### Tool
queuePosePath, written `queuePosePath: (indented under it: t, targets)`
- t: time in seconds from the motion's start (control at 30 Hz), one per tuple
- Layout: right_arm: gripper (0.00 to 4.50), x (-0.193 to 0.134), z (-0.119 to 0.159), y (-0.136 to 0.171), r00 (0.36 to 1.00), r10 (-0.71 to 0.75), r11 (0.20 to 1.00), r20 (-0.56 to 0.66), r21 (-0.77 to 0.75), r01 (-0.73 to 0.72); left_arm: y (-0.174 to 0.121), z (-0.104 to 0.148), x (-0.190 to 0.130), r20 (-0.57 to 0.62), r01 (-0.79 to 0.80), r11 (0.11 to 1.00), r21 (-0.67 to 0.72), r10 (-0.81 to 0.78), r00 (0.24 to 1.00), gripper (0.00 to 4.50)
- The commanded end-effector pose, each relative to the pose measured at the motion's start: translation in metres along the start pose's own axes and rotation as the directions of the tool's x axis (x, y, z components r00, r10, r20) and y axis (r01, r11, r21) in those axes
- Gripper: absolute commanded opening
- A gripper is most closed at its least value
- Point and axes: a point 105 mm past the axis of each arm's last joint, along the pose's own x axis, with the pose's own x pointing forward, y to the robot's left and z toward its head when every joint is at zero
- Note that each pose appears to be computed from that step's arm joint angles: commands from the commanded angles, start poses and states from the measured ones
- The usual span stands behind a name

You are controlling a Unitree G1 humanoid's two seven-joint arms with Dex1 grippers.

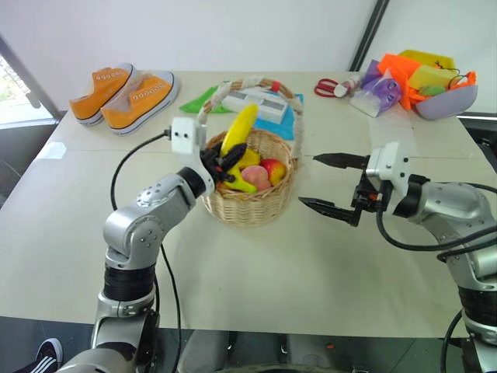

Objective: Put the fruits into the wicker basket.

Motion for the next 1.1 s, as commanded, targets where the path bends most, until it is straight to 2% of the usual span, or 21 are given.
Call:
queuePosePath:
  t: [0.03,0.07,0.23,0.33,0.43,0.5,0.57,0.63,0.7,0.83,1.0,1.1]
  targets:
    - [4.50,0.000,0.013,-0.002,0.999,-0.005,0.999,0.036,-0.047,0.006,-0.017,0.010,-0.005,0.038,0.108,0.994,0.003,-0.108,0.993,4.10]
    - [4.50,0.000,0.012,-0.002,0.999,-0.003,0.999,0.034,-0.046,0.004,-0.020,0.011,-0.006,0.043,0.122,0.992,-0.002,-0.122,0.992,4.46]
    - [4.50,0.000,0.012,-0.003,0.999,-0.007,0.999,0.038,-0.045,0.009,-0.030,0.021,-0.017,0.077,0.217,0.976,0.010,-0.217,0.973,4.46]
    - [4.50,0.000,0.010,-0.004,0.999,-0.009,0.999,0.038,-0.044,0.011,-0.034,0.024,-0.026,0.066,0.258,0.964,0.066,-0.263,0.963,4.46]
    - [4.50,0.001,0.009,-0.009,0.998,-0.032,0.999,0.048,-0.040,0.034,-0.054,0.025,-0.044,0.058,0.383,0.911,0.156,-0.395,0.917,4.46]
    - [4.50,0.001,0.007,-0.019,0.994,-0.096,0.995,0.057,-0.019,0.098,-0.055,0.023,-0.060,0.071,0.424,0.884,0.197,-0.444,0.893,4.46]
    - [4.50,-0.001,0.006,-0.027,0.985,-0.159,0.987,0.072,0.034,0.157,-0.047,0.023,-0.073,0.081,0.413,0.879,0.239,-0.442,0.893,4.46]
    - [4.50,-0.003,0.002,-0.042,0.950,-0.298,0.945,0.090,0.165,0.281,-0.040,0.020,-0.087,0.041,0.430,0.857,0.285,-0.458,0.888,4.46]
    - [4.50,-0.001,-0.001,-0.044,0.926,-0.365,0.914,0.094,0.224,0.337,-0.031,0.023,-0.105,0.015,0.447,0.847,0.286,-0.471,0.882,4.46]
    - [4.50,0.008,-0.006,-0.044,0.913,-0.399,0.890,0.089,0.277,0.362,0.003,0.027,-0.136,-0.009,0.374,0.863,0.338,-0.395,0.919,4.46]
    - [4.50,0.038,0.002,-0.035,0.913,-0.381,0.886,0.144,0.340,0.316,0.042,0.025,-0.157,0.019,0.252,0.905,0.342,-0.274,0.962,4.46]
    - [4.50,0.052,0.003,-0.031,0.918,-0.370,0.894,0.145,0.322,0.310,0.053,0.021,-0.162,0.033,0.212,0.916,0.342,-0.237,0.971,4.46]
